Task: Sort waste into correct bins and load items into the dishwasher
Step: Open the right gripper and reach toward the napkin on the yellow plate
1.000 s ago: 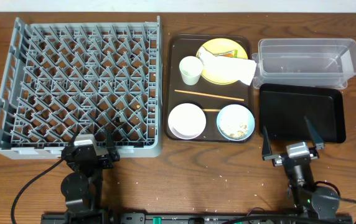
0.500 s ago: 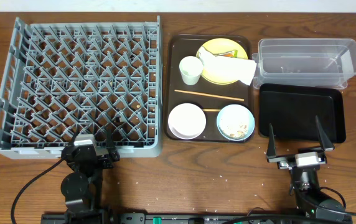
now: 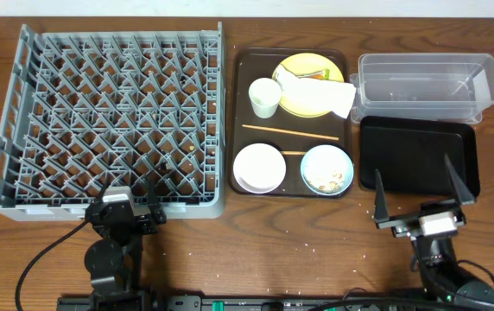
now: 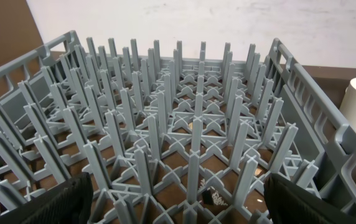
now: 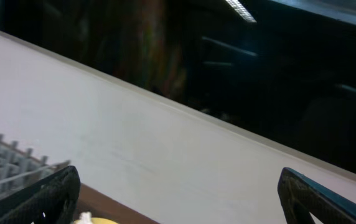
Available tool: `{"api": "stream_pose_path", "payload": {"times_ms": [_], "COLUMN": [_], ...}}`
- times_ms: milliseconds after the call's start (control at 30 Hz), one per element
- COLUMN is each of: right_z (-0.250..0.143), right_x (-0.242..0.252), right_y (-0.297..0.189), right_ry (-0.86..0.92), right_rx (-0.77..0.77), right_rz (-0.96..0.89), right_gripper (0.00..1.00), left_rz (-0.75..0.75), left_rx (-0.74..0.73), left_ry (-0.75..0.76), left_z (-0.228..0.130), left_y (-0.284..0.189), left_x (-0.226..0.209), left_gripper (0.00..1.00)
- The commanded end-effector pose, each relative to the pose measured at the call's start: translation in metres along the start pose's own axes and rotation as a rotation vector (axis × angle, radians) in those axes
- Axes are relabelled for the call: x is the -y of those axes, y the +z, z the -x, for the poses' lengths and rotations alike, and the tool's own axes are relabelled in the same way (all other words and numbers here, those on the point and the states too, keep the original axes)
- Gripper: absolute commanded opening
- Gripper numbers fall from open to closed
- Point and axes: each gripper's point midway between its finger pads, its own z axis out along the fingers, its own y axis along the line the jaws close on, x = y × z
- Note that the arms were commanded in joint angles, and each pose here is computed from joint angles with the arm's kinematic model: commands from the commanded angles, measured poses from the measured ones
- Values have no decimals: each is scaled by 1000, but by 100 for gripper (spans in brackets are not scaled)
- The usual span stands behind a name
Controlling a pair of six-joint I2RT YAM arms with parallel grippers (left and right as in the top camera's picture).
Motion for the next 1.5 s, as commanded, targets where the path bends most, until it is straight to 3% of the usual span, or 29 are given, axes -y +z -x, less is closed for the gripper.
{"api": "stream_pose_path", "payload": {"times_ms": [0,467,867,1267,1467], "right_z": [13,16,-4,-89,-168], "right_x": [-10,-15,-25,-27,-50], "right_y": [11,80,144,224,231], "right_ry": [21,117,353,380,185], "right_rx": [7,-183,-570,-909,-1108], "right_rz": [92,294,529,675,780], "right_gripper": [99,99,99,99,99], "left_rz": [14,14,14,14,14], "left_rx": [-30,-30,-30,-30,-30], "left_ry": [12,12,12,12,12], "left_z": [-13,-13,-13,-13,-13], "left_y": [3,3,3,3,3], "left_x": [-3,-3,-3,-3,-3], "left_gripper": [89,89,89,89,89]}}
